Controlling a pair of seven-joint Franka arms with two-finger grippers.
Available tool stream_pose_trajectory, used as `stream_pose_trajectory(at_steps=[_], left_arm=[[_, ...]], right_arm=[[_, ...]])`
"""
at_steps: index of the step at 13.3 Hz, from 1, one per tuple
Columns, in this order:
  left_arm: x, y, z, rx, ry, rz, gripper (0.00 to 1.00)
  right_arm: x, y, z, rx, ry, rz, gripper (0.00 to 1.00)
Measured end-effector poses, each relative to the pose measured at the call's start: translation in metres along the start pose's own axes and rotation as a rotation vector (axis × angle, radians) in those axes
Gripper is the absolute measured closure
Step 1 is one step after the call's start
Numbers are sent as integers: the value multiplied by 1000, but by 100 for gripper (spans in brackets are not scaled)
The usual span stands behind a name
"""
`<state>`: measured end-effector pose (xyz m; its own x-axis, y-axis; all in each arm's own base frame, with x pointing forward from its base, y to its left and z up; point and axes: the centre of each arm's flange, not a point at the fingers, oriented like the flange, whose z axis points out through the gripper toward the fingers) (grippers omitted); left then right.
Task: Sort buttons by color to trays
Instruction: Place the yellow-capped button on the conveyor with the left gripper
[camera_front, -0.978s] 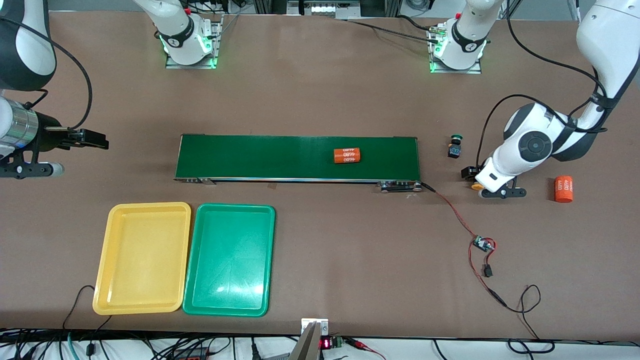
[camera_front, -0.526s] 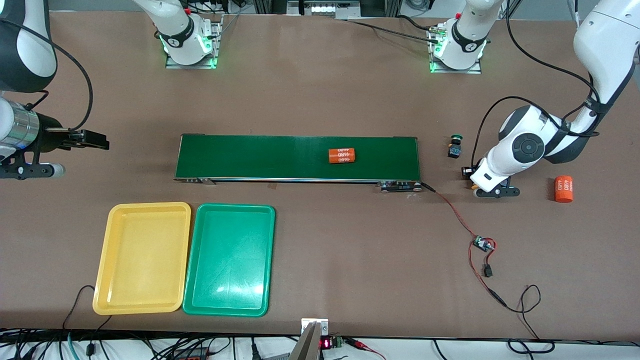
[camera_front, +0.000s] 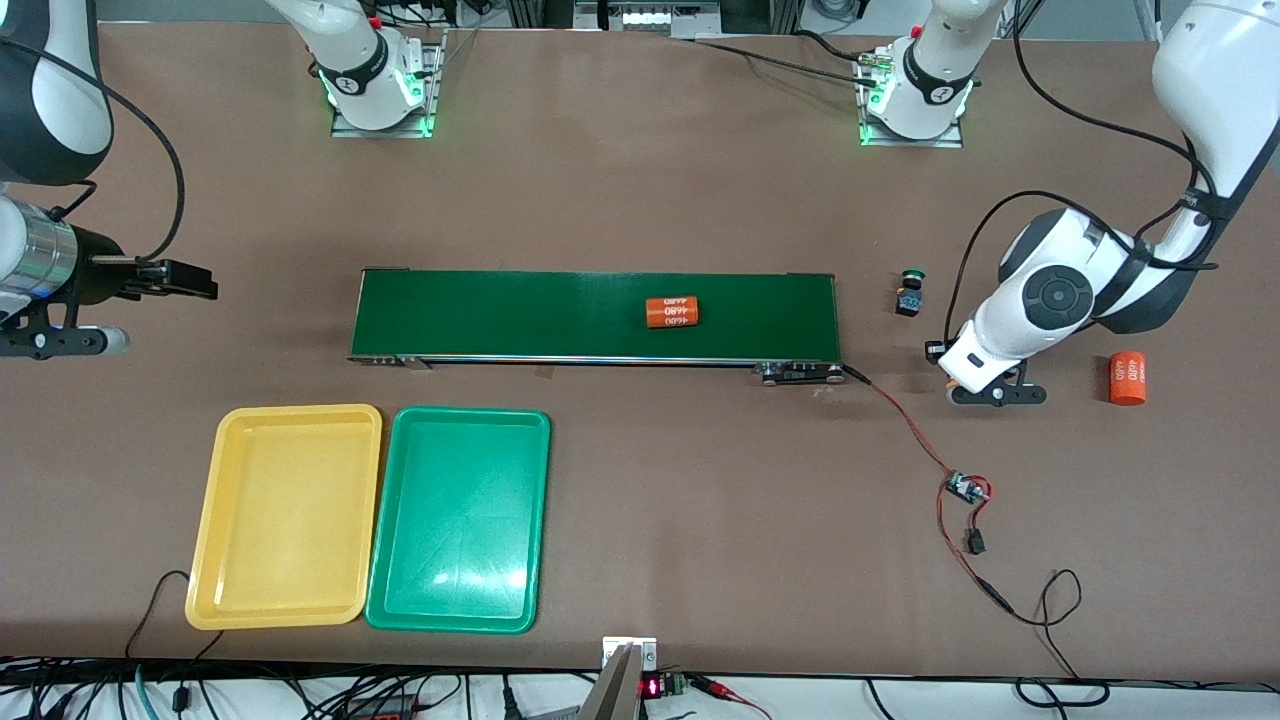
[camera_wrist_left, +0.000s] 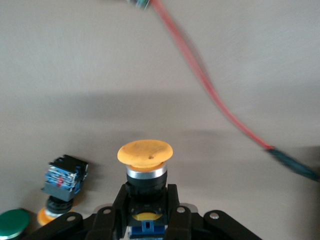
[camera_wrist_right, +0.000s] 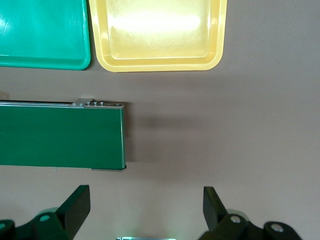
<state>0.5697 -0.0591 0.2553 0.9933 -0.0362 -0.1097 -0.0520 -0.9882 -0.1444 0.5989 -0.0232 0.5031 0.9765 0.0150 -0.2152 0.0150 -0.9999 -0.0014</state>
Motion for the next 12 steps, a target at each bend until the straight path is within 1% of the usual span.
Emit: stream_pose_trajectory(at_steps=[1,2,4,6,7,10,12], left_arm=[[3,12,-19,0,19,21,67],[4,22,-34,-17,31,27,67],[3,41,-53,-92,18,13,67],[-4,73,-67,-132,13,16,67],[-10,99,-72,-138,13,14,67],[-45,204,-83,-136,12,-2,67],[-65,248,-81,-130,-1,-12,67]], right_arm=[[0,0,0,0,0,0,0],[0,0,0,0,0,0,0],[0,1,0,0,0,1,0],[0,1,0,0,0,1,0],[0,1,0,0,0,1,0],[0,1,0,0,0,-3,0],[0,2,0,0,0,-5,0]])
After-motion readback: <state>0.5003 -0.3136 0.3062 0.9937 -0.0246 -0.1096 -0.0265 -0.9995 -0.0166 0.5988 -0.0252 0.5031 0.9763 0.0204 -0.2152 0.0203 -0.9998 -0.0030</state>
